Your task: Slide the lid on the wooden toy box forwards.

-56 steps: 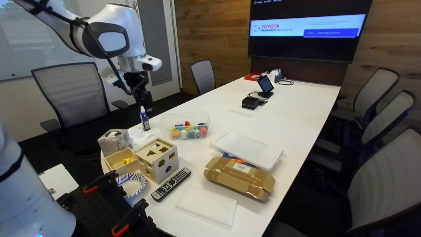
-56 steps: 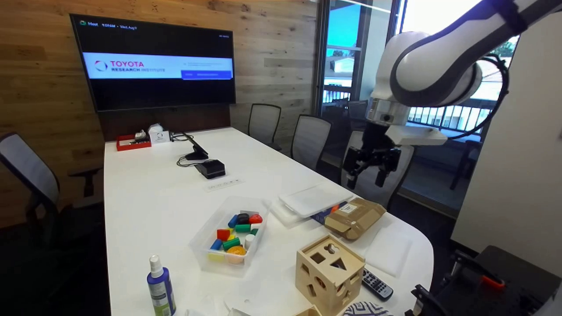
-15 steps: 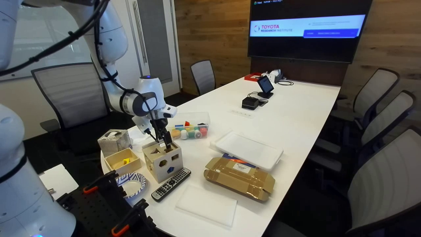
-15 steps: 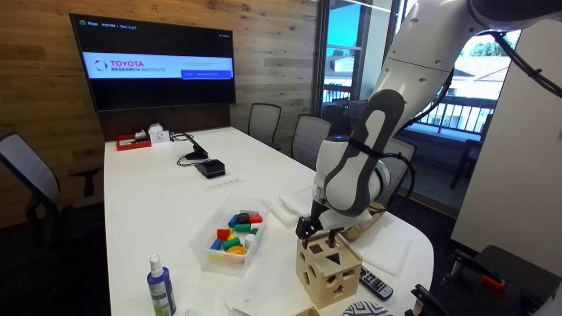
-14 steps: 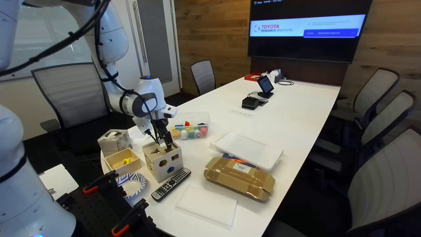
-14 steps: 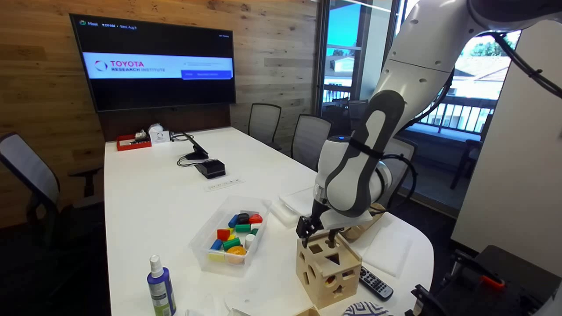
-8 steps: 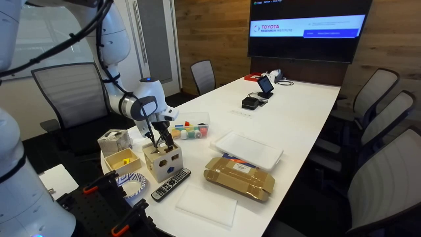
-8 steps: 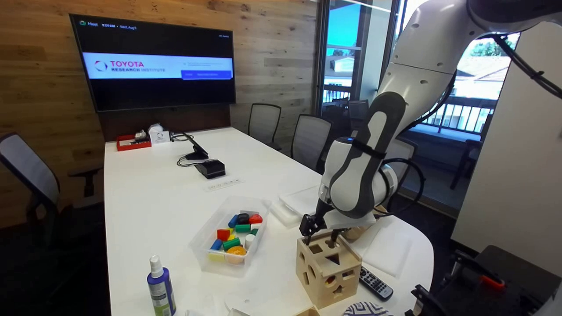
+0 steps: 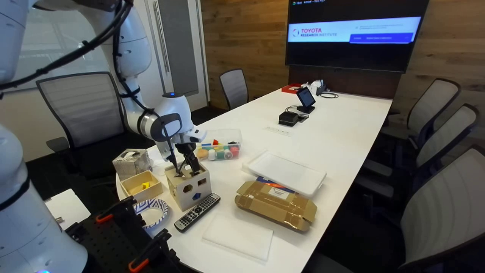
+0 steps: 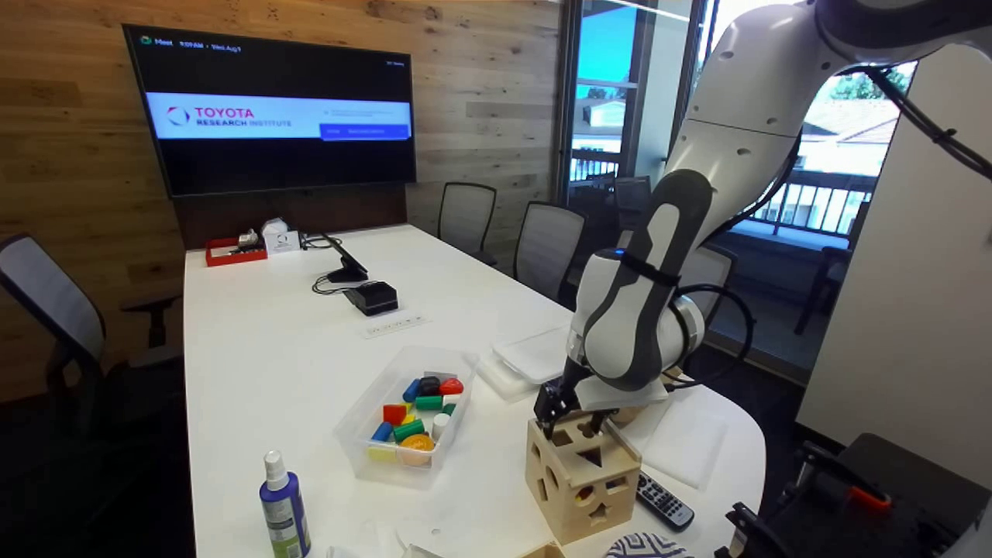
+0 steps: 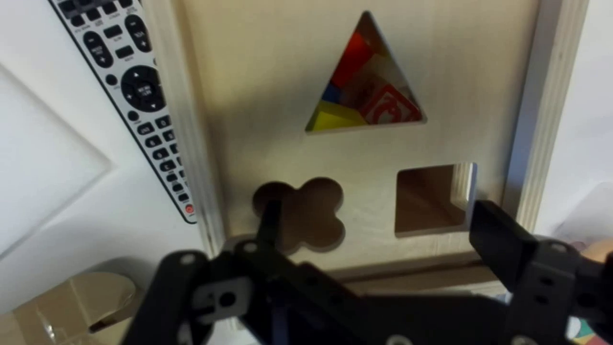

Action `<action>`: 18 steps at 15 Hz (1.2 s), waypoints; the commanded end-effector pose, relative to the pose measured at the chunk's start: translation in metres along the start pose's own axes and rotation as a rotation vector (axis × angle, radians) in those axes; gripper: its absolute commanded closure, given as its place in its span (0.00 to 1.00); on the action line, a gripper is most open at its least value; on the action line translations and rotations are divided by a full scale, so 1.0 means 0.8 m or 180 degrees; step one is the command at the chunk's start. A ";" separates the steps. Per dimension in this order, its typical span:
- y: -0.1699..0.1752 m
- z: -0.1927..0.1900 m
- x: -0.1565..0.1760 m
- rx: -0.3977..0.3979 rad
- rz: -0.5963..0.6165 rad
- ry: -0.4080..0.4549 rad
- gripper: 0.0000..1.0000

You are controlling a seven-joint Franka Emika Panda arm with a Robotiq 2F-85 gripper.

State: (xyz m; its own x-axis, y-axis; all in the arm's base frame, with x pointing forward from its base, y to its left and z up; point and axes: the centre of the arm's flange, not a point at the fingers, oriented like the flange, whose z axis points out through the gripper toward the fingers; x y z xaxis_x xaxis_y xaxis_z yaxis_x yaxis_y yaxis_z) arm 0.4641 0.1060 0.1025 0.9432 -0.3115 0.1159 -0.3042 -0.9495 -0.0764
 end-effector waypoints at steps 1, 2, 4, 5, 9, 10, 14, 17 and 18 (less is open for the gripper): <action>-0.002 0.008 -0.001 -0.0061 0.0028 -0.0055 0.00; -0.004 0.008 -0.001 -0.0050 0.0016 -0.0067 0.00; -0.009 0.008 -0.003 0.0002 -0.0031 -0.0111 0.00; -0.012 0.007 -0.004 0.0014 -0.0036 -0.0137 0.00; -0.025 0.004 -0.008 0.0070 -0.0054 -0.0388 0.00; -0.028 0.004 -0.009 0.0062 -0.0043 -0.0466 0.00; -0.034 0.002 -0.007 -0.0078 0.0088 -0.0679 0.00; -0.038 0.001 -0.004 -0.0121 0.0087 -0.0822 0.00; -0.040 0.000 -0.004 -0.0118 0.0069 -0.0879 0.00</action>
State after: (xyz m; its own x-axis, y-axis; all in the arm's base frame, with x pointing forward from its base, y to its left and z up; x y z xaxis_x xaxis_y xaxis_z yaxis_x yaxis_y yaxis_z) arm 0.4706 0.1321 0.0991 0.9458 -0.3089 -0.1003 -0.3152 -0.9474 -0.0548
